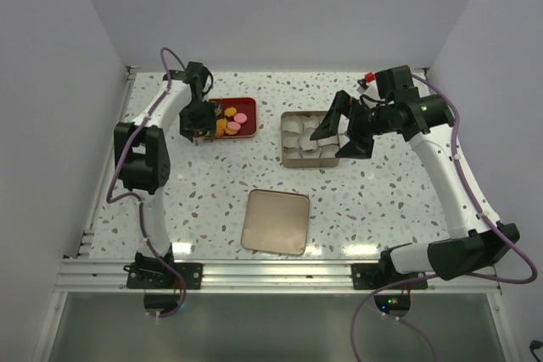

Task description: Pack the cookies

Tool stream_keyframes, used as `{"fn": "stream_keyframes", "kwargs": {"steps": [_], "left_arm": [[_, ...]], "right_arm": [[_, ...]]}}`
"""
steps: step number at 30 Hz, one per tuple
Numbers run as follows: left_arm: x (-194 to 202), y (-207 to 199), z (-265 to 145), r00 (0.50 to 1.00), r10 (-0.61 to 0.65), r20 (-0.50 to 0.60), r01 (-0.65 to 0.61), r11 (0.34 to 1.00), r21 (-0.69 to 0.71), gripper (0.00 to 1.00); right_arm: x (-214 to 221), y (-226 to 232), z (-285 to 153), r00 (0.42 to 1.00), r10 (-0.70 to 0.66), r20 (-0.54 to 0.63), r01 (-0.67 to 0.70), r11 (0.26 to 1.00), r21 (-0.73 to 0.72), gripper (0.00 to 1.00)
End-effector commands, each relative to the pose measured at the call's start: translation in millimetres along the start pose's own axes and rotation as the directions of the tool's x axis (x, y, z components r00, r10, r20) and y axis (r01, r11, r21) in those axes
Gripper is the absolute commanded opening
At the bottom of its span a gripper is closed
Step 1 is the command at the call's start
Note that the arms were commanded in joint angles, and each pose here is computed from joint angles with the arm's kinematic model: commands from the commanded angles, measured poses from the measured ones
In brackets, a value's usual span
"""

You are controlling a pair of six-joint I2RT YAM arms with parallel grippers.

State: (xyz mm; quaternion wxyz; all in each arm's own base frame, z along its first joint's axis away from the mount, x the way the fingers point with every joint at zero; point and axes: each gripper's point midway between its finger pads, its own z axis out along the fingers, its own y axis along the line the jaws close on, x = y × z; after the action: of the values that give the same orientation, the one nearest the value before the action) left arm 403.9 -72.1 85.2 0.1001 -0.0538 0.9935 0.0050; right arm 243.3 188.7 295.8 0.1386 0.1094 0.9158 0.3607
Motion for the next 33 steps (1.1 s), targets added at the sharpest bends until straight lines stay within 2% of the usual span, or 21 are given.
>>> {"fn": "stream_keyframes", "kwargs": {"steps": [1, 9, 13, 16, 18, 19, 21, 22, 23, 26, 33], "left_arm": [[6.9, -5.7, 11.1, 0.999, 0.012, -0.044, -0.01, 0.999, 0.039, 0.65], [14.2, -10.7, 17.5, 0.997, 0.015, -0.079, -0.009, 0.998, 0.068, 0.65], [12.7, -10.4, 16.7, 0.997, 0.012, -0.076, -0.007, 0.998, 0.064, 0.6], [13.0, -10.2, 15.3, 0.997, 0.006, -0.081, -0.001, 0.998, 0.06, 0.61], [13.0, -8.7, 11.2, 0.998, -0.007, -0.069, 0.01, 0.999, 0.049, 0.64], [8.5, -10.0, 9.5, 0.999, -0.01, -0.038, 0.012, 0.998, 0.055, 0.71], [7.7, -9.5, -1.5, 1.0, -0.019, 0.015, 0.018, 0.998, 0.065, 0.77], [0.8, -6.6, -4.9, 0.998, -0.024, 0.063, 0.02, 0.998, 0.053, 0.84], [-0.4, -2.6, -7.5, 0.996, -0.025, 0.088, 0.022, 0.999, 0.036, 0.98], [-2.3, 3.0, -20.5, 0.985, -0.039, 0.167, 0.034, 0.999, 0.03, 1.0], [4.2, 12.6, -8.7, 0.969, -0.059, 0.241, 0.061, 0.998, 0.001, 1.0]], "right_arm": [[2.0, 3.5, -7.0, 0.999, -0.03, 0.016, 0.03, 0.999, -0.023, 0.99], [0.1, 2.4, -4.0, 1.0, -0.029, 0.008, 0.03, 0.999, -0.023, 0.99], [0.4, 1.9, -3.1, 1.0, -0.029, 0.0, 0.029, 0.999, -0.023, 0.99], [0.9, 2.4, -4.1, 0.999, -0.035, 0.0, 0.035, 0.999, -0.024, 0.99], [1.3, 1.5, -4.7, 0.999, -0.038, -0.002, 0.038, 0.999, -0.022, 0.99], [1.7, 1.1, -5.6, 0.999, -0.039, -0.002, 0.039, 0.999, -0.021, 0.99], [3.1, -0.1, -5.5, 0.999, -0.046, -0.004, 0.046, 0.999, -0.018, 0.99], [3.8, -1.9, -4.9, 0.999, -0.045, -0.007, 0.045, 0.999, -0.015, 0.99], [4.8, -2.6, -5.0, 0.999, -0.049, -0.009, 0.049, 0.999, -0.015, 0.99], [8.5, -7.0, -3.7, 0.999, -0.049, -0.021, 0.049, 0.999, -0.007, 0.99], [13.6, -14.1, -1.2, 0.998, -0.057, -0.041, 0.057, 0.998, 0.01, 0.99]]}}
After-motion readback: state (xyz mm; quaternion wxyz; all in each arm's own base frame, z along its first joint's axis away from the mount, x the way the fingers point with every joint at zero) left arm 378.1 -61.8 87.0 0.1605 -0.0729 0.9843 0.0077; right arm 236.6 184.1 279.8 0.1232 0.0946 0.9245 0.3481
